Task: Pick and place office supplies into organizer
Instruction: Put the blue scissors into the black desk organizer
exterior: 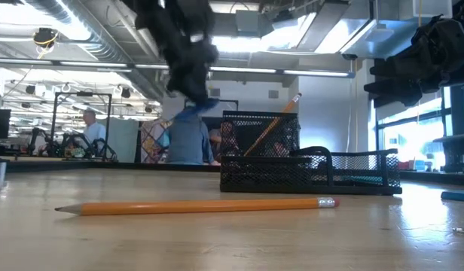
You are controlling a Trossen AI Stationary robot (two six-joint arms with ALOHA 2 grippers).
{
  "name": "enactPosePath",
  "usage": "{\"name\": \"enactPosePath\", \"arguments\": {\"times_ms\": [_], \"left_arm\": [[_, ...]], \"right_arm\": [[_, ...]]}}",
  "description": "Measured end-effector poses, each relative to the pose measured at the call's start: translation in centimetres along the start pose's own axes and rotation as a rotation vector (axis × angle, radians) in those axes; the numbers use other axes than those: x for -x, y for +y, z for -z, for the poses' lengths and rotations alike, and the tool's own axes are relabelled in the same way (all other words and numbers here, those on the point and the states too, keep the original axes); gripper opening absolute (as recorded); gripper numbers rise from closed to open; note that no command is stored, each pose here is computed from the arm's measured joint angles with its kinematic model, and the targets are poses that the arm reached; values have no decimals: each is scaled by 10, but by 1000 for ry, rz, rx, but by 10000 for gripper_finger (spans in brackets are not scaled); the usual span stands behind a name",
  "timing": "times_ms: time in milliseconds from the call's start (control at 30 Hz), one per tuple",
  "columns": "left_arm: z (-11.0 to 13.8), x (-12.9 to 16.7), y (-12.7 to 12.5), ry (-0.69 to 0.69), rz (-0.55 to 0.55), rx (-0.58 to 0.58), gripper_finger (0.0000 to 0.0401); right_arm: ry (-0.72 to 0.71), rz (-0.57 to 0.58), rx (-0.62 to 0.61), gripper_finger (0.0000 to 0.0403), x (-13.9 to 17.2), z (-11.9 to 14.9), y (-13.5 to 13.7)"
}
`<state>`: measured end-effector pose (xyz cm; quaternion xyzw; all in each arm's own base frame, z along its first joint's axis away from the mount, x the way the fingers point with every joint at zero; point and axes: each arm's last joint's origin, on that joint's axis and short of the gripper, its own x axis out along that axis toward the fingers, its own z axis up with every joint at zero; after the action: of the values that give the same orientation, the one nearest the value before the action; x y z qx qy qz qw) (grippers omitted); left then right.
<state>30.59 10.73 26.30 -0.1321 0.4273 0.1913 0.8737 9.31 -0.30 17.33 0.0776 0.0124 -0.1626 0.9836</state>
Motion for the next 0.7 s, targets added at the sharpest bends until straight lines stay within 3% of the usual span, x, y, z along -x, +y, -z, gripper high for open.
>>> {"name": "enactPosePath", "arguments": {"times_ms": [200, 400, 700], "left_arm": [[-25, 42, -25, -335, 218, -107, 69], [-41, 54, -57, -596, 389, -261, 73], [-39, 16, -97, -641, 503, -410, 69]], "right_arm": [[0, 0, -1, 310, 0, 0, 0], [0, 0, -2, 310, 0, 0, 0], [0, 0, -3, 310, 0, 0, 0]]}}
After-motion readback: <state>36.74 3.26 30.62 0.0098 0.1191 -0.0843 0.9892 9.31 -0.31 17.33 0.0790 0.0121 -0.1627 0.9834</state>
